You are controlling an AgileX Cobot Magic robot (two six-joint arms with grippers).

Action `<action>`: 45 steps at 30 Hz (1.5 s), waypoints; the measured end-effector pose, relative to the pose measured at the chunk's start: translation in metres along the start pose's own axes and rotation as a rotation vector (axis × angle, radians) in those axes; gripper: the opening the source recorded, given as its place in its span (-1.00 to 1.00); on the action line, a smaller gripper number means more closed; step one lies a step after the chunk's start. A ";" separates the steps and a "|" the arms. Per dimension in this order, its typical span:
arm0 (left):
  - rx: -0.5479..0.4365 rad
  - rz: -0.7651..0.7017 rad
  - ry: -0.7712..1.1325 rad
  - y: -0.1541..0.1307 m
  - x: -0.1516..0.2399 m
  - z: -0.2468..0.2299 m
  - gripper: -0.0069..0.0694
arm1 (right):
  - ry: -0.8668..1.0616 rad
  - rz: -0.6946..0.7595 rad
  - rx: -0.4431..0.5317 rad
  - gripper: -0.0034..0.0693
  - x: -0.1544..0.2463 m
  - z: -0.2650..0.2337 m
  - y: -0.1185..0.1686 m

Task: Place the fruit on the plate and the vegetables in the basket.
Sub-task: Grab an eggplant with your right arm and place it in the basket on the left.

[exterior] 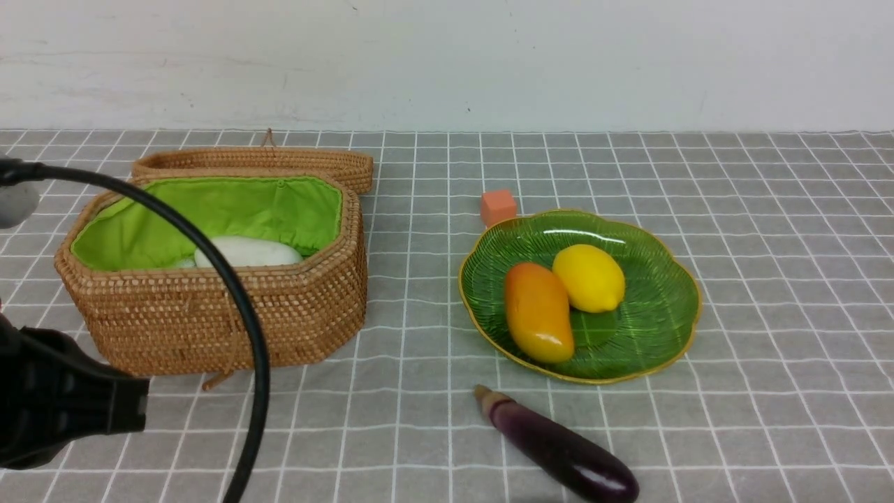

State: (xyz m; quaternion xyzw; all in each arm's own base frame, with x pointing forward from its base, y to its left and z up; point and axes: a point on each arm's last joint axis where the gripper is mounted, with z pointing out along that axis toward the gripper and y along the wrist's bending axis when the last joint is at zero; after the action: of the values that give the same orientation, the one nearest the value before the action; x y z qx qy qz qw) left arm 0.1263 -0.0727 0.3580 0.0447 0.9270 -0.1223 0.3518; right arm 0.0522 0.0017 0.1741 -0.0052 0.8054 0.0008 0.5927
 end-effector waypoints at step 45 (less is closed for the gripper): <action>-0.185 -0.243 -0.643 0.098 0.174 0.065 -0.78 | -0.001 0.000 0.000 -0.25 0.000 0.000 0.000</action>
State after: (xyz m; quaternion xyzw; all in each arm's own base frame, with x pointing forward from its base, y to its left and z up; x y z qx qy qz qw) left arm 0.0541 0.0049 0.1768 -0.1385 0.7747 -0.0866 0.6109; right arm 0.0521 0.0017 0.1741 -0.0052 0.8051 0.0008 0.5931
